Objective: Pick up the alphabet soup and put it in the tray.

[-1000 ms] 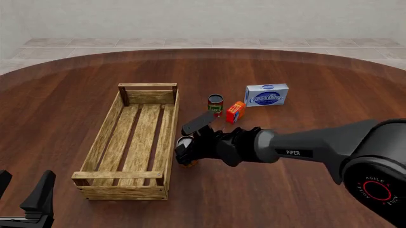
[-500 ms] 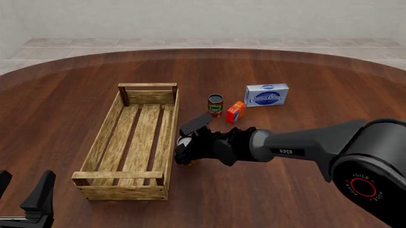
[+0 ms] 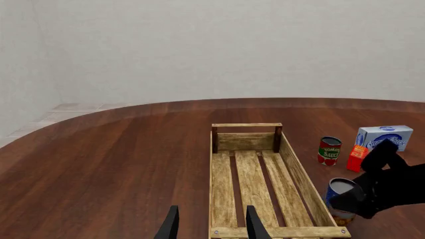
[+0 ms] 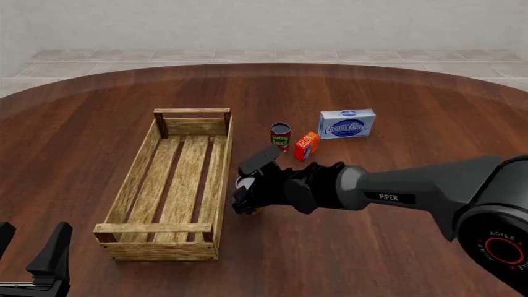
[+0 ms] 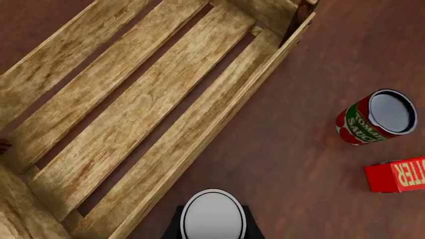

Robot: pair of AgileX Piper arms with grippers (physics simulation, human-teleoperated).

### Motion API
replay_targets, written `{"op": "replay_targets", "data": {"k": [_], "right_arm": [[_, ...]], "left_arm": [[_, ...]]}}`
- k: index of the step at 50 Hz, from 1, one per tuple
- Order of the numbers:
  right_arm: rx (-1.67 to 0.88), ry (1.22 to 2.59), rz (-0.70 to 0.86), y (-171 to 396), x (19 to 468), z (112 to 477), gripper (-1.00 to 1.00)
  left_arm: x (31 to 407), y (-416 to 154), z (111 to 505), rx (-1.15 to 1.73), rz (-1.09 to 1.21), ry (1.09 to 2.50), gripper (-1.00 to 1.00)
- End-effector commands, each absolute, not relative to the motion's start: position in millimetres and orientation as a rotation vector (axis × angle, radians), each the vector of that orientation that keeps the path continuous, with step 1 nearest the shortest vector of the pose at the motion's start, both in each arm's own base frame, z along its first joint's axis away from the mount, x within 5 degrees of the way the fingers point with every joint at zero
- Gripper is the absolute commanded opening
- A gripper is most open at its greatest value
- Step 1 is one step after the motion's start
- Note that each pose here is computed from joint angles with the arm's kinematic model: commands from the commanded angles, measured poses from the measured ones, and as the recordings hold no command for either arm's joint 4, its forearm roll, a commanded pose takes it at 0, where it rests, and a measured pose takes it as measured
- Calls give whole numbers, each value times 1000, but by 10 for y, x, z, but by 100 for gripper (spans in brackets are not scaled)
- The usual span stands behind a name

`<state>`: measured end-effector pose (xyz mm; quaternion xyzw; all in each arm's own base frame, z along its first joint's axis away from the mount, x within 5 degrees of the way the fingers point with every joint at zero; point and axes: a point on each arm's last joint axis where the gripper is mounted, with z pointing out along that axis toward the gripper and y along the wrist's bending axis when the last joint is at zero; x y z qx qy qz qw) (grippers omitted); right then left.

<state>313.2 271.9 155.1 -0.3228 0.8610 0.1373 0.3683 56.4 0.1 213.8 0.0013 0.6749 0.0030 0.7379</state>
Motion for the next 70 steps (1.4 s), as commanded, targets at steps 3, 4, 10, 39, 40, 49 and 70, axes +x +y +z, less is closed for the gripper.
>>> {"op": "replay_targets", "data": {"k": [3,4,10,39,40,49,70], "right_arm": [[-831,2168,356,2620,3027,1906,-100],[-837,2161,353,2601,3009,1957,-100],[-845,2147,351,2556,2953,2075,-100],[-890,2078,353,2446,2725,2606,-100],[-894,2069,355,2452,2711,2646,-100],[-909,2045,365,2496,2679,2767,-100],[-958,2002,390,2666,2616,2943,-100]], "left_arm": [[562,2,2140,2,8,1481,100],[562,2,2140,2,8,1481,100],[562,2,2140,2,8,1481,100],[562,2,2140,1,8,1481,100],[562,2,2140,2,8,1481,100],[562,2,2140,2,8,1481,100],[562,2,2140,2,8,1481,100]]}}
